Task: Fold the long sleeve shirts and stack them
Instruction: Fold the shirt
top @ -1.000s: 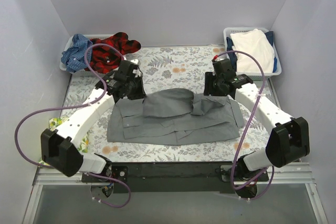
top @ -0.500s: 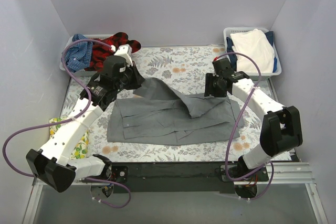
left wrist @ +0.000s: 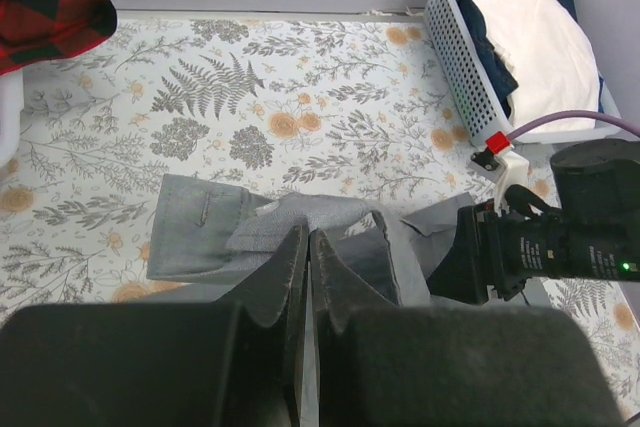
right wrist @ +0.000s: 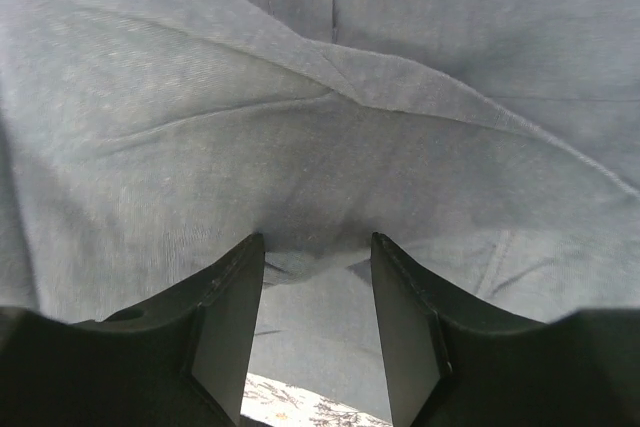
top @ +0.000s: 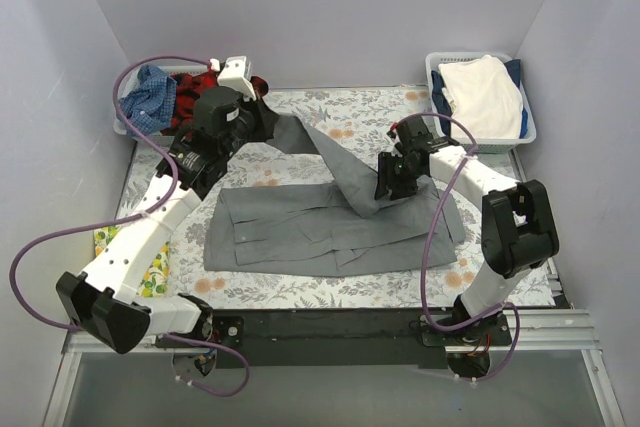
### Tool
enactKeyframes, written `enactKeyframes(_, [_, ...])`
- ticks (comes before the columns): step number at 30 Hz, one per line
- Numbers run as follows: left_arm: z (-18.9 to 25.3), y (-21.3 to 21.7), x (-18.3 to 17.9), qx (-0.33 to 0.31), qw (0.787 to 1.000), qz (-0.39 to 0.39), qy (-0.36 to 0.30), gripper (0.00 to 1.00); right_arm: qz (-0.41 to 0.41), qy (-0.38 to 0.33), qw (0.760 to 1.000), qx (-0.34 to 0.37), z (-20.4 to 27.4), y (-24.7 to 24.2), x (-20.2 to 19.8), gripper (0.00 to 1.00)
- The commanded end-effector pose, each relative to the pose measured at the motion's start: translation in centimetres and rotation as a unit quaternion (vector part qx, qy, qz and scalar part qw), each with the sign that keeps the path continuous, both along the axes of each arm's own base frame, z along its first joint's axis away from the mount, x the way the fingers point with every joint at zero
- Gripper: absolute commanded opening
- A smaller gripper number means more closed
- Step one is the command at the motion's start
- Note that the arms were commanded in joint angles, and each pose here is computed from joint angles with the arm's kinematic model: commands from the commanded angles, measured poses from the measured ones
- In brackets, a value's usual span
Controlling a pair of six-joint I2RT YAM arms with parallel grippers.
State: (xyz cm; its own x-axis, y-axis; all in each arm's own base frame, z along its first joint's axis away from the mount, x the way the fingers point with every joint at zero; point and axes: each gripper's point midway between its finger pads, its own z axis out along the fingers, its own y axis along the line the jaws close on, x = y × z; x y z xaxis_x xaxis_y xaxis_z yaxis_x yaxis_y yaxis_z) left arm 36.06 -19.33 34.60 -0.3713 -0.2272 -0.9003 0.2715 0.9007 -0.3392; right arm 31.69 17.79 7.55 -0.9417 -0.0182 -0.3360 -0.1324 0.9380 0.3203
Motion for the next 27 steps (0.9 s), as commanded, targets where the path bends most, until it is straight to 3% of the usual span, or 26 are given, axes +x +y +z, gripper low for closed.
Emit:
enactKeyframes(1, [1.9,1.2,-1.7,-0.007,0.999,0.005,-0.037,0.0,0.02,0.031,0.999,0.017,-1.0,0.7,-0.8,0.54])
enactKeyframes(6, [1.2,1.5,-2.6,-0.011,0.999,0.002,-0.029,0.0,0.011,0.033,0.999,-0.005,-1.5,0.0,-0.5,0.53])
enactKeyframes(17, [5.4,-2.0,1.4,-0.019,0.995,-0.04,-0.084,0.02,-0.017,-0.041,0.999,-0.027,2.1,-0.7,2.8,0.54])
enactKeyframes(27, [5.2,-1.8,0.2,-0.018,0.995,-0.052,-0.087,0.06,-0.074,-0.069,0.991,-0.087,2.0,-2.8,7.7,0.55])
